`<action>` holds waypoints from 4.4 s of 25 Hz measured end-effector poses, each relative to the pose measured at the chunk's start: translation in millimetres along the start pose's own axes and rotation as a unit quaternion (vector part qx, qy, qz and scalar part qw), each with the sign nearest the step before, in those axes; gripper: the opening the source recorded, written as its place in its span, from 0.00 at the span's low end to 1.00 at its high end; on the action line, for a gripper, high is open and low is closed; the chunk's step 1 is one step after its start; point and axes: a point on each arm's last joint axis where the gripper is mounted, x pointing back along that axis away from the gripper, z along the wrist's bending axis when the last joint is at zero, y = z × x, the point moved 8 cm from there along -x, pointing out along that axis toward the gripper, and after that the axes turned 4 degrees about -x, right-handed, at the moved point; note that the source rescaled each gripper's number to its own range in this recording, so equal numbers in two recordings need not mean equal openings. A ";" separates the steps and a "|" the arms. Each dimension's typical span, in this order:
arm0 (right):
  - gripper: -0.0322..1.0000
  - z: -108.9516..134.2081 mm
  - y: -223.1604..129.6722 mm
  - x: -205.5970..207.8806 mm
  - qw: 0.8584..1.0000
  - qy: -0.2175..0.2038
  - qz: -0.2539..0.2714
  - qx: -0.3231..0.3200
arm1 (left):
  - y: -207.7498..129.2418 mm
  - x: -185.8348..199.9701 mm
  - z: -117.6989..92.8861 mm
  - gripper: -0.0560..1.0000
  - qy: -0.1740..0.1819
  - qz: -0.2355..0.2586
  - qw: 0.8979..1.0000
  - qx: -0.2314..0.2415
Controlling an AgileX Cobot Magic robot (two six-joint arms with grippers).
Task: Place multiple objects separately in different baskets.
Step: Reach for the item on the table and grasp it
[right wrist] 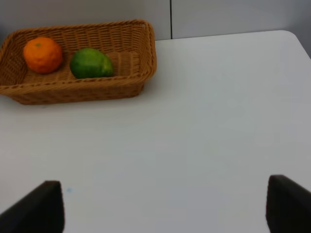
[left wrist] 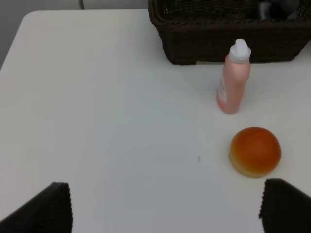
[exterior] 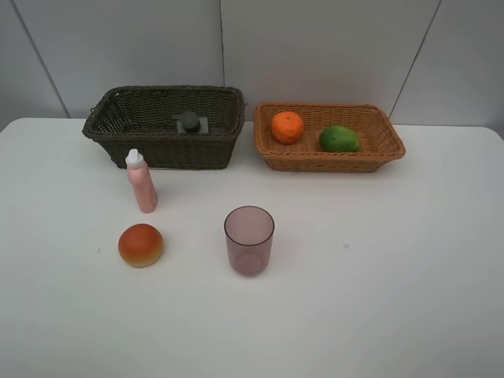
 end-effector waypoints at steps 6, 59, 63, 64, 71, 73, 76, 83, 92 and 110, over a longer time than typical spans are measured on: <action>0.84 0.0 0.0 0.0 1.000 0.000 0.000 0.000 | 48.0 2.6 3.0 1.00 -0.002 0.039 0.999 -0.002; 0.84 0.0 0.0 0.0 1.000 0.000 0.000 0.000 | 94.3 -220.4 -243.8 1.00 -0.199 0.326 0.874 -0.299; 0.84 -0.1 0.0 0.0 1.000 0.000 0.000 0.000 | 80.6 -232.9 -251.1 1.00 -0.185 0.365 0.855 -0.319; 0.84 -0.1 0.0 0.0 1.000 0.000 0.000 0.000 | 75.9 -234.4 -253.3 1.00 -0.182 0.374 0.849 -0.326; 0.84 -0.1 0.0 0.0 1.000 0.000 0.000 0.000 | 69.3 -224.7 -281.6 1.00 -0.203 0.371 0.838 -0.345; 0.84 -0.3 0.0 0.0 1.000 -0.001 0.000 0.000 | 69.2 -223.8 -282.9 1.00 -0.204 0.369 0.837 -0.348; 0.84 -0.5 0.1 0.0 1.000 -0.001 0.000 0.001 | 67.7 -224.6 -283.5 1.00 -0.202 0.369 0.836 -0.352; 0.84 -0.5 0.1 0.0 1.000 -0.001 0.000 0.001 | 48.6 -234.5 -289.1 1.00 -0.197 0.390 0.823 -0.363; 0.84 -0.5 0.1 0.0 1.000 -0.001 0.000 0.001 | 36.4 -247.3 -294.0 1.00 -0.195 0.395 0.820 -0.367; 0.84 -0.5 0.1 0.0 1.000 -0.001 0.000 0.001 | 24.0 -253.5 -289.3 1.00 -0.196 0.410 0.792 -0.409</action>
